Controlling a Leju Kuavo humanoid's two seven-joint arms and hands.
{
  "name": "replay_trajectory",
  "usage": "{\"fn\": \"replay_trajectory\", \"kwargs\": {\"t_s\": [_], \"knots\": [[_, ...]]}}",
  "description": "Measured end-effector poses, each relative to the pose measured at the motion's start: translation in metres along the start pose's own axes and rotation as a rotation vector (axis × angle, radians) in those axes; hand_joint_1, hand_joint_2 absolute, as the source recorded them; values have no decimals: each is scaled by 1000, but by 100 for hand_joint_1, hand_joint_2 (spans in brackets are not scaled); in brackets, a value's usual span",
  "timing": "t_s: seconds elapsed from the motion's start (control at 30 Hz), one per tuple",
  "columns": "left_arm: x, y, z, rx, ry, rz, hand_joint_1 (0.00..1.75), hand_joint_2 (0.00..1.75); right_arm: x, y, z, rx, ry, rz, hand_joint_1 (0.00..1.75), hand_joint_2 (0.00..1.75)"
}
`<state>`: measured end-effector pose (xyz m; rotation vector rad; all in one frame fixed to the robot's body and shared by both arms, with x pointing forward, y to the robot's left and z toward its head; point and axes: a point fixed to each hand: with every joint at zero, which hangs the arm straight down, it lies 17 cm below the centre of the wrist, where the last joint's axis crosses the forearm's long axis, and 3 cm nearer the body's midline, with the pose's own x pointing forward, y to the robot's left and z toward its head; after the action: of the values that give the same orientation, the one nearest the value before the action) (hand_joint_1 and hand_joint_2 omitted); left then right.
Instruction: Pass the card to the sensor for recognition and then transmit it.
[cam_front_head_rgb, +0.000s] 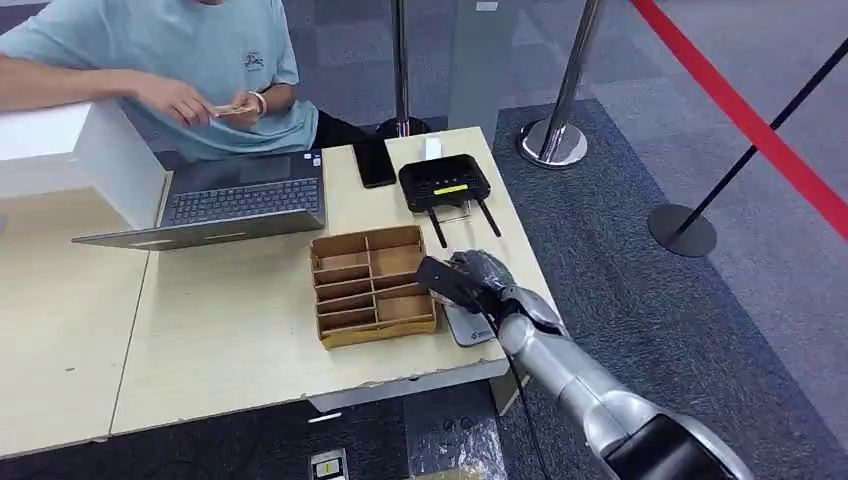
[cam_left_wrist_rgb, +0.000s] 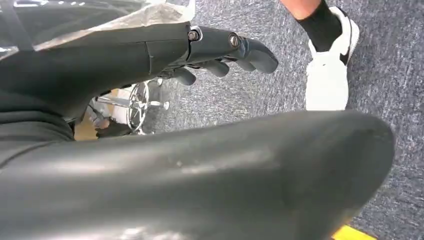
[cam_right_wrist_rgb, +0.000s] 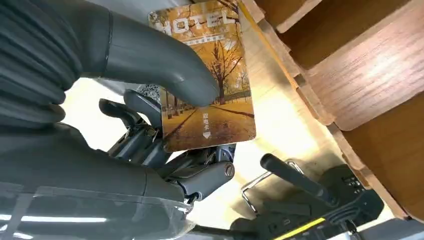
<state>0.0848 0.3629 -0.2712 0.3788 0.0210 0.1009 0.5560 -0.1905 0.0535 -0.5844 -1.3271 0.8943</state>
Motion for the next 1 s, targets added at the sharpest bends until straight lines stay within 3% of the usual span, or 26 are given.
{"fn": "replay_trajectory", "kwargs": {"t_s": [0.53, 0.83, 1.0], "knots": [[3, -2, 0, -12, -22, -19, 0, 0, 8, -12, -17, 25, 24, 12, 175, 175], [4, -2, 0, -11, -25, -24, 0, 0, 41, -30, -28, 0, -57, 13, 175, 175], [4, -3, 0, -13, -31, -27, 0, 0, 79, -55, -36, -42, -167, 22, 175, 175]]}}
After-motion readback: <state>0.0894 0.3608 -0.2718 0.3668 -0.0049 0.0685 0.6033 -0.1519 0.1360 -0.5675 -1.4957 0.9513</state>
